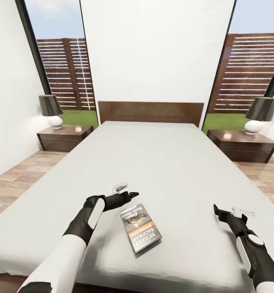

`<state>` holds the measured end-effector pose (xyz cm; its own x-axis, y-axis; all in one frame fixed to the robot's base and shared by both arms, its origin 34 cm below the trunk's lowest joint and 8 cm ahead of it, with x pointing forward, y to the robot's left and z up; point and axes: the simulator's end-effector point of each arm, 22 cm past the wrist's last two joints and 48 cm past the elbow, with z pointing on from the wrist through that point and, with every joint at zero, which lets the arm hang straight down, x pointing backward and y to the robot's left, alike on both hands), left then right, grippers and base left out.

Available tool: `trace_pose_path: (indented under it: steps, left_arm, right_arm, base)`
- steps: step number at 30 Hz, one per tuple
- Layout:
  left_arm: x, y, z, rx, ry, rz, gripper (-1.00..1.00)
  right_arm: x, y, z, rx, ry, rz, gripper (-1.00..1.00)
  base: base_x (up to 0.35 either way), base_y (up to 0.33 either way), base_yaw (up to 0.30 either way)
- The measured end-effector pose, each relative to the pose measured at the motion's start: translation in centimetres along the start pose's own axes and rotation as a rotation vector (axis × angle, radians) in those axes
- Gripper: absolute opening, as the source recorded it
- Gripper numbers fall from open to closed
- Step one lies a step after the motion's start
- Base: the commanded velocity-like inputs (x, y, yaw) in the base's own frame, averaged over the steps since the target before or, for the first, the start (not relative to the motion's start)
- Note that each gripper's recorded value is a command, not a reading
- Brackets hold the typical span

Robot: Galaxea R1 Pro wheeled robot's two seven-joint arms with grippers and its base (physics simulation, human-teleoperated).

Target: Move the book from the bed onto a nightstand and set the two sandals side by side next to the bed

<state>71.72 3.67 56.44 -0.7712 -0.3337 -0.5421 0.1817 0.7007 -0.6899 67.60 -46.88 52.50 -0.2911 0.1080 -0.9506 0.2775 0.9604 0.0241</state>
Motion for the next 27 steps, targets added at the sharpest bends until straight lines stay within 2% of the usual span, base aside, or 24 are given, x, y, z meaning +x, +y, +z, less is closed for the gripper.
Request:
trace_pose_path:
  steps: [27]
  left_arm:
    - [1.8,1.6,0.8,0.0,0.0,0.0,1.0]
  right_arm:
    - [2.5,-0.2,0.2,0.0,-0.001,0.0,1.0]
  base:
    - [0.0,0.0,0.0]
